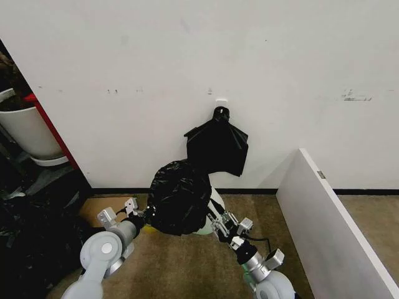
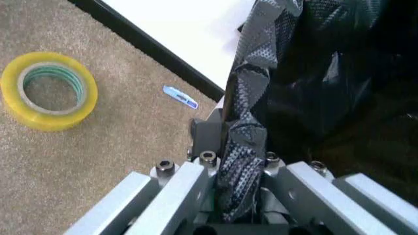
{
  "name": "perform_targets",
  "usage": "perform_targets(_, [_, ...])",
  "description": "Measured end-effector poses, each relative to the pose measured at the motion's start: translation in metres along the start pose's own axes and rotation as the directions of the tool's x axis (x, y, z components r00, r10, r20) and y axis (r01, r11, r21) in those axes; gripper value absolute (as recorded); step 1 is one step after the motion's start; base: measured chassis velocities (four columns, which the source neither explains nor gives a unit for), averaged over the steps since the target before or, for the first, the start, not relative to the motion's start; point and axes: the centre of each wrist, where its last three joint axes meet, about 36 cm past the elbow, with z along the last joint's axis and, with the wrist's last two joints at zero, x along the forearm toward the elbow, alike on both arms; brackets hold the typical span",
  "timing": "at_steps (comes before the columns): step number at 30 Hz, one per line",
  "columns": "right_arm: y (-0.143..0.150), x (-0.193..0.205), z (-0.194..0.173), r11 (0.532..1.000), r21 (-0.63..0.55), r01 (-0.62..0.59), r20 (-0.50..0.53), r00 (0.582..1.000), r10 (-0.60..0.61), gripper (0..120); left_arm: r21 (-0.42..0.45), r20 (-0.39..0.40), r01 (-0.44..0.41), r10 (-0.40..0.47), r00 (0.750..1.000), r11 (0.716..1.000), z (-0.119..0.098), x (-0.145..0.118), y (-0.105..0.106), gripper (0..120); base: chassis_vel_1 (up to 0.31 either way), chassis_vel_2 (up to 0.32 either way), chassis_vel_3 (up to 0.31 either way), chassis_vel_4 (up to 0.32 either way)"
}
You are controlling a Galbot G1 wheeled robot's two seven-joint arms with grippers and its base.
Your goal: Place the garbage bag over the trash bin.
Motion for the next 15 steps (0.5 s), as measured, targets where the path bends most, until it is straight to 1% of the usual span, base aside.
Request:
perform_targets(2, [0.001,0.001,0.002,1.0,-0.017,-0.009,0.001,1.0,0.009,8,-0.001,0.001,-0.003,0.003,1.0,1.0,0.0,0.001,-0.001,0,0.0,0.0,0.0,0.0])
perform_targets(3, [0.001,0.001,0.002,1.0,-0.017,-0.009,0.001,1.0,0.009,8,-0.001,0.001,-0.003,0.003,1.0,1.0,0.0,0.001,-0.001,0,0.0,0.0,0.0,0.0])
perform_targets(4, [0.001,0.002,0.003,1.0,-0.024,-0.015,0.0,1.0,0.015,2,-0.002,0.002,-0.005,0.005,1.0,1.0,0.001,0.002,-0.002,0,0.0,0.0,0.0,0.0])
perform_targets(5, [0.002,0.003,0.004,0.999,-0.031,-0.02,-0.002,1.0,0.02,0,-0.002,0.003,-0.008,0.008,1.0,1.0,0.001,0.003,-0.003,0,0.0,0.0,0.0,0.0])
perform_targets(10, [0.007,0.01,0.01,0.993,-0.097,-0.06,-0.023,0.998,0.058,0,-0.007,0.01,-0.023,0.023,1.0,1.0,0.0,0.007,-0.008,0,0.0,0.0,0.0,0.0])
perform_targets(15, [0.004,0.021,0.018,0.993,-0.099,-0.066,-0.054,0.997,0.06,0,-0.012,0.018,-0.044,0.044,0.999,0.999,-0.001,0.014,-0.014,0,0.0,0.0,0.0,0.0])
